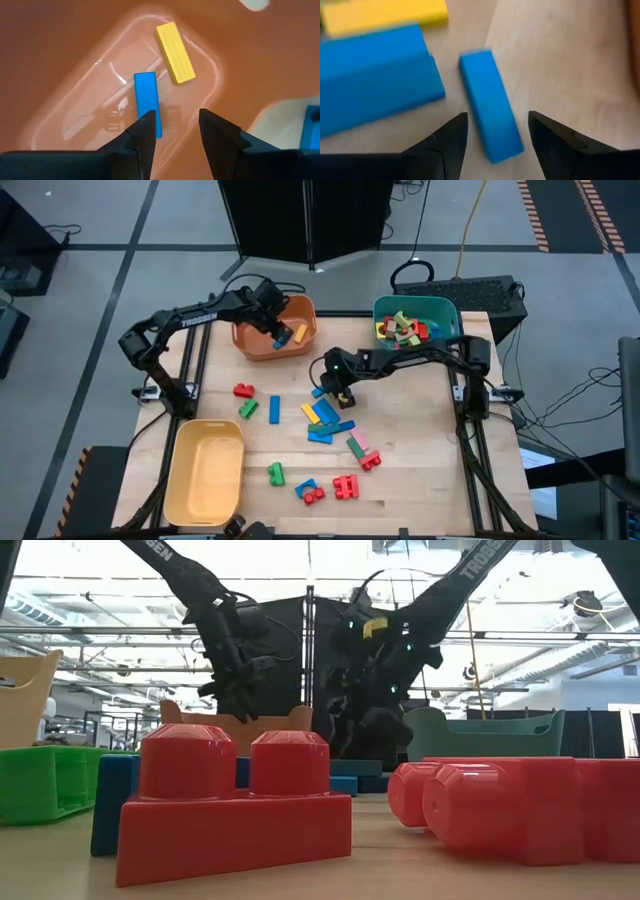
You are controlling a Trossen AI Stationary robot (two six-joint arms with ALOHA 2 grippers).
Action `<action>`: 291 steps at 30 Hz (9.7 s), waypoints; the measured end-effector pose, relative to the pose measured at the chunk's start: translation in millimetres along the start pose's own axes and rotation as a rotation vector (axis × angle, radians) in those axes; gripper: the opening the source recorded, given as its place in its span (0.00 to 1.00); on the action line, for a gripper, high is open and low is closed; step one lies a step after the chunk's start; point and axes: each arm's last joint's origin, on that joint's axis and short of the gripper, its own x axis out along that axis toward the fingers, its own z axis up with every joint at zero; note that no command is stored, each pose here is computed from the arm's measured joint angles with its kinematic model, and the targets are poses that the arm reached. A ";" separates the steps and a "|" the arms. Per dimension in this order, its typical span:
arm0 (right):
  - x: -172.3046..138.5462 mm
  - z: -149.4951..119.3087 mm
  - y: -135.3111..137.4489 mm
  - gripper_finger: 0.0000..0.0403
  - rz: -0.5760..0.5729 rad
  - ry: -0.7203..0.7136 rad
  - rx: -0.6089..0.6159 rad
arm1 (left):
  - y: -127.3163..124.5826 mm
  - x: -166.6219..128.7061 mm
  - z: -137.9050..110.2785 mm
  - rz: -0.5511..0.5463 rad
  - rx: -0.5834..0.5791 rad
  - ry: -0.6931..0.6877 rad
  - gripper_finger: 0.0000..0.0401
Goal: Sort blocks by size
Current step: Put the blue rectangular block into the orange bin, then put the dark blue rectangular block into the orange bin
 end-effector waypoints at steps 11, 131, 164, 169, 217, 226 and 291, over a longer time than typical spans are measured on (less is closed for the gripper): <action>7.7 -7.7 -4.7 0.43 0.027 0.004 0.057 | -18.7 1.2 -4.0 -0.074 0.048 0.019 0.36; -100.7 24.7 -27.8 0.41 -0.189 -0.181 0.527 | -11.4 -44.0 -7.9 -0.130 -0.235 -0.022 0.09; -35.1 36.4 14.9 0.41 -0.005 -0.170 0.602 | -3.8 -43.9 -18.3 0.080 -0.092 0.042 0.29; -32.9 37.2 41.9 0.41 0.051 -0.065 0.508 | -4.2 -43.9 -18.4 0.070 -0.019 0.047 0.29; -27.9 26.5 125.8 0.41 0.101 0.278 0.242 | -48.9 -41.4 -29.2 -0.034 0.217 0.063 0.29; -18.8 23.0 127.4 0.40 0.097 0.302 0.259 | -64.2 -41.4 -35.1 -0.057 0.250 0.073 0.29; -89.0 78.2 13.5 0.25 -0.485 -0.273 0.567 | -86.1 -48.2 -11.5 -0.585 -0.095 -0.001 0.29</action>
